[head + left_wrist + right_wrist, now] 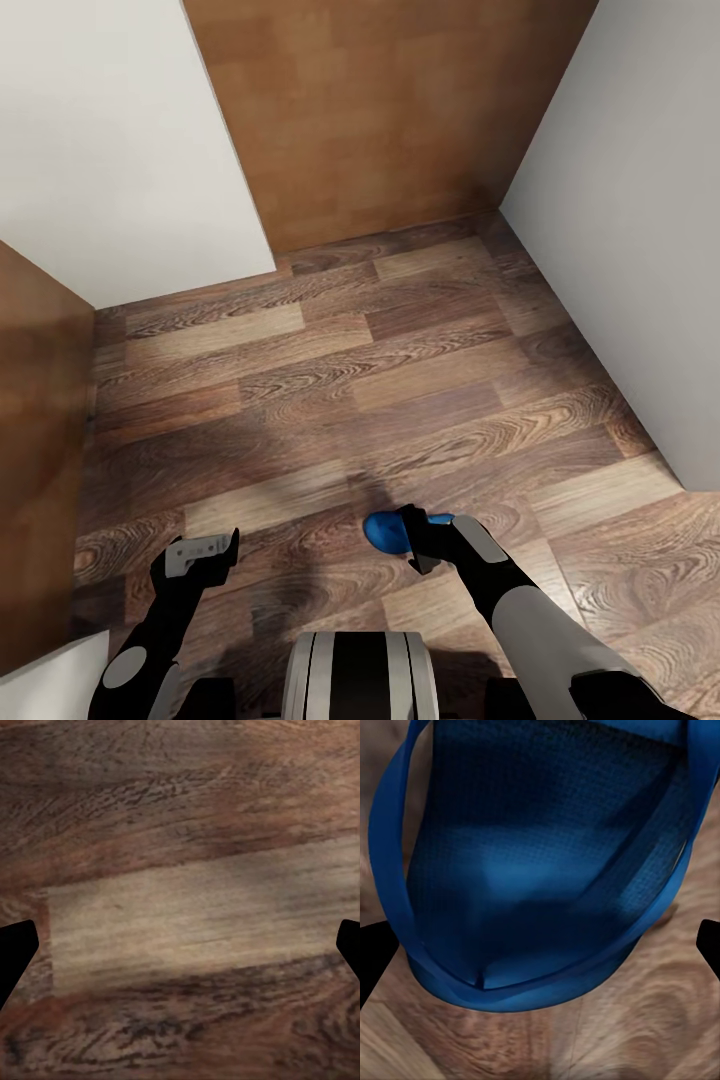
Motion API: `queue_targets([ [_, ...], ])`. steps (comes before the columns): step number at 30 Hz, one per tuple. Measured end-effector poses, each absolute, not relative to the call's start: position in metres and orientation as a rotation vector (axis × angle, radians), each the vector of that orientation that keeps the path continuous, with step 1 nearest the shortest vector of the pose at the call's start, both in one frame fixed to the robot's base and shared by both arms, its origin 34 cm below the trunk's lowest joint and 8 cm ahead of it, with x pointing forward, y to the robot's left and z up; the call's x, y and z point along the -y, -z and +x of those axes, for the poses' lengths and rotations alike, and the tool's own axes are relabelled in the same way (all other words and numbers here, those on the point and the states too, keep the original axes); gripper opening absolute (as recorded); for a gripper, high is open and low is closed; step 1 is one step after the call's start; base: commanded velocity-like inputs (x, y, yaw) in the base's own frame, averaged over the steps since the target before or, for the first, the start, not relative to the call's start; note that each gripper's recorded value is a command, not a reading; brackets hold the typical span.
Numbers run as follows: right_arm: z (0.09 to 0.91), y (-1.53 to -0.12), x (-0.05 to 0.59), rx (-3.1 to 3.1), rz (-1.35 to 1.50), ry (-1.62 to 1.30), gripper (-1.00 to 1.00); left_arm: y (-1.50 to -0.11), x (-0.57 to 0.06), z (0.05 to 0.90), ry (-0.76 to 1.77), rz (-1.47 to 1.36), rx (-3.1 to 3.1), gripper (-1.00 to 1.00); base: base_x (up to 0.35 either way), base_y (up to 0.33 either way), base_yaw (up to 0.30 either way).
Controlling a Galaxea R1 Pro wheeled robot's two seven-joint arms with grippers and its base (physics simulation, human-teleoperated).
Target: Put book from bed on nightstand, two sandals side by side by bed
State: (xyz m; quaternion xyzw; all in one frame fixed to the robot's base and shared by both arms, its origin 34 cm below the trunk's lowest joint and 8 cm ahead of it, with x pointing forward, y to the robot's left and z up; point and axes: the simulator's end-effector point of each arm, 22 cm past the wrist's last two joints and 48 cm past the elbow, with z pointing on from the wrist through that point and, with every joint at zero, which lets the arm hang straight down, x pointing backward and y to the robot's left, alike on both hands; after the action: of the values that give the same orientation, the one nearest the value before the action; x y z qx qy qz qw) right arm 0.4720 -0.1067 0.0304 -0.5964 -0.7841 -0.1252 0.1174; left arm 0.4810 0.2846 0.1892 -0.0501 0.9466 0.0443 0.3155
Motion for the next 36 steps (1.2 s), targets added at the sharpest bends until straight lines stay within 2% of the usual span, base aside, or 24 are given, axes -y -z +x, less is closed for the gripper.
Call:
queue_targets([
  [10, 0.472, -0.0304, 0.1067, 2.295, -1.745, 0.366, 1.0, -0.1892, -0.2845, 0.481, -0.116, -0.132, -2.493, 1.0, 0.094, 0.043, 0.0],
  [36, 0.4649, -0.029, 0.1073, 2.284, -1.74, 0.345, 1.0, -0.1891, -0.2844, 0.481, -0.116, -0.133, -2.493, 1.0, 0.001, 0.001, 0.0],
])
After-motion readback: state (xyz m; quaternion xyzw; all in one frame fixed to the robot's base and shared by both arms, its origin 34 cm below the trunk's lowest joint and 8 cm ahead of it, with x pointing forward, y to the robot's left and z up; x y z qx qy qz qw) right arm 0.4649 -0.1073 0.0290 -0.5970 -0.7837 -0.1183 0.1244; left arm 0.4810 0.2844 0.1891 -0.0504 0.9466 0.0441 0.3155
